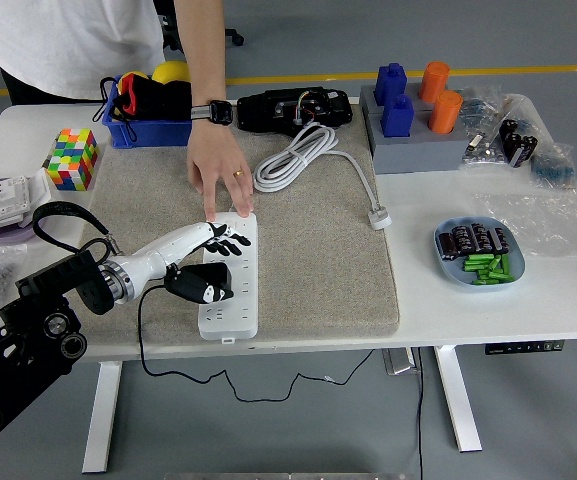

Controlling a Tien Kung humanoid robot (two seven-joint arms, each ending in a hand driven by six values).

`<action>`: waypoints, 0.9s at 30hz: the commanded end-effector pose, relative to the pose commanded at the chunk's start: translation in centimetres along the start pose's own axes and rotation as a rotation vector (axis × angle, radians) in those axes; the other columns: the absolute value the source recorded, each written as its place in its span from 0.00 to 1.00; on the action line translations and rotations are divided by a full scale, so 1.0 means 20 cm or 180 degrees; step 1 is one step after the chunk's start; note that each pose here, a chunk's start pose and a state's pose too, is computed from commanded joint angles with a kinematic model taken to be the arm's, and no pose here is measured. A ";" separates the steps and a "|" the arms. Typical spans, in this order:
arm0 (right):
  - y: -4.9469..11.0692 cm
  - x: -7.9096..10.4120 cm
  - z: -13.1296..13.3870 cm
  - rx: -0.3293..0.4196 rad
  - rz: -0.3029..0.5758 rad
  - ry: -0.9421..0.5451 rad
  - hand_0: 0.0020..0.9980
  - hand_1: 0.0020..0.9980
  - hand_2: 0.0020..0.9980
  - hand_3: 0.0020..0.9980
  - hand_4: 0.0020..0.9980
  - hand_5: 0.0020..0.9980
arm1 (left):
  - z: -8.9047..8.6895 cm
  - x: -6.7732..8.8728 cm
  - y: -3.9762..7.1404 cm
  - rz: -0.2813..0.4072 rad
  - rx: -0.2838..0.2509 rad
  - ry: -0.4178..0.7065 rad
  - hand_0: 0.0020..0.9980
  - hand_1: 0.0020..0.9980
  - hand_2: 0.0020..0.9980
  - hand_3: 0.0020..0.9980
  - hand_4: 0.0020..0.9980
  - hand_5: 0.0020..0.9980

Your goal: Pull the plug out,throw it away,press the button

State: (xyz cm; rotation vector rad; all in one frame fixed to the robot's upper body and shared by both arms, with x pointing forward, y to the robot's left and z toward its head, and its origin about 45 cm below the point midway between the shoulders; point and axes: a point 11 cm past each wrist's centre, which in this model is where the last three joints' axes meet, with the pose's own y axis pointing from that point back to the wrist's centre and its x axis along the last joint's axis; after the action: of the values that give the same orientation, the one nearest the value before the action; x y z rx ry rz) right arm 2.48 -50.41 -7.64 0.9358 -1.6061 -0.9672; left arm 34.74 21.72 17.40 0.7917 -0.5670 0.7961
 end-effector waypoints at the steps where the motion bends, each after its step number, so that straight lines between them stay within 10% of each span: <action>1: 0.00 0.00 0.00 0.0000 0.0000 -0.0001 0.73 0.68 0.66 0.64 0.74 0.58 | -0.01 0.00 0.00 -0.0001 0.0016 -0.0012 0.74 0.79 0.80 0.84 0.91 0.00; 21: 0.00 0.00 0.01 0.0001 0.0003 -0.0013 0.73 0.68 0.66 0.64 0.74 0.58 | -0.09 -0.01 0.03 0.0004 0.0195 -0.0137 0.64 0.58 0.51 0.65 0.88 0.00; 22: 0.00 0.00 0.01 0.0001 0.0005 -0.0012 0.73 0.68 0.66 0.64 0.74 0.58 | -0.09 -0.01 0.03 0.0012 0.0186 -0.0131 0.49 0.44 0.41 0.58 0.85 0.00; 27: 0.00 0.00 0.01 0.0003 0.0008 -0.0010 0.73 0.68 0.66 0.64 0.74 0.58 | -0.07 0.00 0.02 0.0062 0.0136 -0.0094 0.40 0.36 0.35 0.54 0.84 0.00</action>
State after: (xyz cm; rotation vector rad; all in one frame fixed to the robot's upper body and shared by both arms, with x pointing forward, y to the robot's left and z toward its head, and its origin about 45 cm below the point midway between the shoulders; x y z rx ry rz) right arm 2.36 -50.38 -7.66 0.9330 -1.6103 -0.9665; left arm 34.59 23.01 16.80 0.8395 -0.5863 0.8177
